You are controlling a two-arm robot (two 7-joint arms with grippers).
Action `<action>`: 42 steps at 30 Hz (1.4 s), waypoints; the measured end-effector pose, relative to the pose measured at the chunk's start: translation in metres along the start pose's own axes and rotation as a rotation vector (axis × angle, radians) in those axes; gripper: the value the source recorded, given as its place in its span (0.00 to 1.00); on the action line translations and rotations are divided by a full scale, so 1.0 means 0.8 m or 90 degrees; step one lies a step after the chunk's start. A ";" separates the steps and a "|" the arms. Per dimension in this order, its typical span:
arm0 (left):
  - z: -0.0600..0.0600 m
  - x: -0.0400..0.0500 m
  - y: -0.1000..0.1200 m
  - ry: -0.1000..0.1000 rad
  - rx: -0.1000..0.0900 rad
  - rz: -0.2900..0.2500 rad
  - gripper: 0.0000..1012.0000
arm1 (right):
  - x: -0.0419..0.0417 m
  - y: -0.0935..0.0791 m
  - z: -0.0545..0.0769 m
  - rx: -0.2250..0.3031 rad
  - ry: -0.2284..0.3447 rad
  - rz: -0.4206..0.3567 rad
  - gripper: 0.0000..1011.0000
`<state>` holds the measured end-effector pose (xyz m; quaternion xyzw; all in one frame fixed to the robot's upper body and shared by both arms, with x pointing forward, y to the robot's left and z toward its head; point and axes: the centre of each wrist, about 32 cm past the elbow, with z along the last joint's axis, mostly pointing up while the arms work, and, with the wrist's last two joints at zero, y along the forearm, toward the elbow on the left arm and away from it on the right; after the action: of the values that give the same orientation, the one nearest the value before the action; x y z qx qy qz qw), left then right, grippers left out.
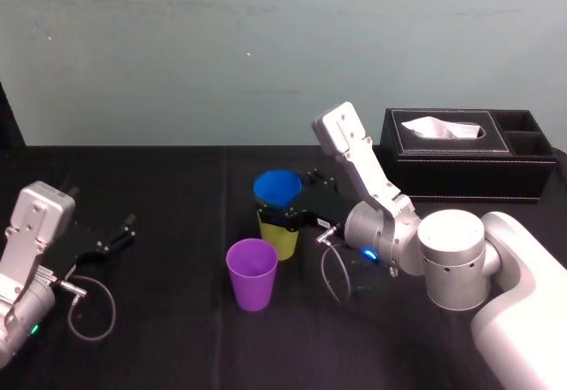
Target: Stack the three plastic cups sequentially using one hand.
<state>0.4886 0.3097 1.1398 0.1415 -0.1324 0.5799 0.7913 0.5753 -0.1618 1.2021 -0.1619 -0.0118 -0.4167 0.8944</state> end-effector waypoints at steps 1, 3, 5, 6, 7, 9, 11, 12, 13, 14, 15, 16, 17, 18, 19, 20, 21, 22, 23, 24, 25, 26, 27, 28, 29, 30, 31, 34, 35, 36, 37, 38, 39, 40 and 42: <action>0.000 0.000 0.000 0.000 0.000 0.000 0.99 | 0.000 0.000 0.000 0.000 0.000 0.000 0.87; 0.000 0.000 0.000 0.000 0.000 0.000 0.99 | 0.000 0.000 0.000 0.000 0.000 0.000 0.92; 0.000 0.000 0.000 0.000 0.000 0.000 0.99 | 0.000 0.000 0.000 0.000 0.000 0.000 0.98; 0.000 0.000 0.000 0.000 0.000 0.000 0.99 | 0.000 0.000 0.000 0.000 0.000 0.000 0.99; 0.000 0.000 0.000 0.000 0.000 0.000 0.99 | 0.000 0.000 0.000 0.000 0.000 0.000 0.99; 0.000 0.000 0.000 0.000 0.000 0.000 0.99 | 0.000 0.000 0.000 0.000 0.000 0.000 0.99; 0.000 0.000 0.000 0.000 0.000 0.000 0.99 | 0.000 0.000 0.001 0.000 0.000 0.000 0.99; 0.000 0.000 0.000 0.000 0.000 0.000 0.99 | 0.000 0.000 0.001 0.000 0.000 0.000 0.99; 0.000 0.000 0.000 0.000 0.000 0.000 0.99 | 0.000 0.000 0.001 0.000 0.000 0.000 0.99; 0.000 0.000 0.000 0.000 0.000 0.000 0.99 | 0.000 0.000 0.001 0.000 0.000 0.000 0.99; 0.000 0.000 0.000 0.000 0.000 0.000 0.99 | 0.000 0.000 0.001 0.000 0.000 0.000 0.99; 0.000 0.000 0.000 0.000 0.000 0.000 0.99 | 0.000 -0.001 0.001 0.003 0.000 0.000 0.99; 0.000 0.000 0.000 0.000 0.000 0.000 0.99 | 0.000 -0.002 0.001 0.008 -0.001 -0.003 0.99; 0.000 0.000 0.000 0.000 0.000 0.000 0.99 | 0.001 -0.003 0.000 0.013 -0.001 -0.006 0.99; 0.000 0.000 0.000 0.000 0.000 0.000 0.99 | 0.002 -0.006 -0.001 0.024 -0.002 -0.014 0.99; 0.000 0.000 0.000 0.000 0.000 0.000 0.99 | 0.003 -0.008 -0.001 0.029 -0.002 -0.017 0.99; 0.000 0.000 0.000 0.000 0.000 0.000 0.99 | 0.003 -0.010 -0.001 0.036 -0.002 -0.023 0.99; 0.000 0.000 0.000 0.000 0.000 0.000 0.99 | 0.003 -0.012 -0.001 0.040 -0.002 -0.024 0.99; 0.000 0.000 0.000 0.000 0.000 0.000 0.99 | 0.004 -0.013 -0.001 0.043 -0.001 -0.026 0.99; 0.000 0.000 0.000 0.000 0.000 0.000 0.99 | 0.004 -0.015 0.000 0.047 -0.001 -0.027 0.99; 0.000 0.000 0.000 0.000 0.000 0.000 0.99 | 0.004 -0.018 0.000 0.053 0.001 -0.029 0.99; 0.000 0.000 0.000 0.000 0.000 0.000 0.99 | 0.004 -0.021 0.000 0.057 0.001 -0.029 0.99; 0.000 0.000 0.000 0.000 0.000 0.000 0.99 | 0.003 -0.023 0.001 0.060 0.001 -0.029 0.99; 0.000 0.000 0.000 0.000 0.000 0.000 0.99 | 0.003 -0.025 0.001 0.062 0.000 -0.029 0.99; 0.000 0.000 0.000 0.000 0.000 0.000 0.99 | 0.002 -0.030 0.003 0.066 -0.001 -0.029 0.99; 0.000 0.000 0.000 0.000 0.000 0.000 0.99 | 0.001 -0.032 0.003 0.067 -0.001 -0.028 0.99; 0.000 0.000 0.000 0.000 0.000 0.000 0.99 | 0.000 -0.039 0.003 0.068 0.003 -0.027 0.99; 0.000 0.000 0.000 0.000 0.000 0.000 0.99 | -0.002 -0.049 0.003 0.065 0.020 -0.017 0.99; 0.000 0.000 0.000 0.000 0.000 0.000 0.99 | -0.004 -0.057 0.001 0.059 0.028 -0.008 0.99; 0.000 0.000 0.000 0.000 0.000 0.000 0.99 | -0.005 -0.060 0.001 0.056 0.029 -0.005 0.99; 0.000 0.000 0.000 0.000 0.000 0.000 0.99 | -0.007 -0.064 0.000 0.051 0.031 -0.002 0.99; 0.000 0.000 0.000 0.000 0.000 0.000 0.99 | -0.009 -0.072 -0.002 0.040 0.032 0.005 0.99; 0.000 0.000 0.000 0.000 0.000 0.000 0.99 | -0.010 -0.076 -0.004 0.033 0.033 0.008 0.99; 0.000 0.000 0.000 0.000 0.000 0.000 0.99 | -0.013 -0.084 -0.006 0.024 0.034 0.015 0.99; 0.000 0.000 0.000 0.000 0.000 0.000 0.99 | -0.016 -0.092 -0.010 0.014 0.035 0.021 0.99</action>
<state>0.4886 0.3097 1.1398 0.1415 -0.1324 0.5799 0.7913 0.5109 -0.1993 1.2134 -0.1403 0.0107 -0.4063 0.9028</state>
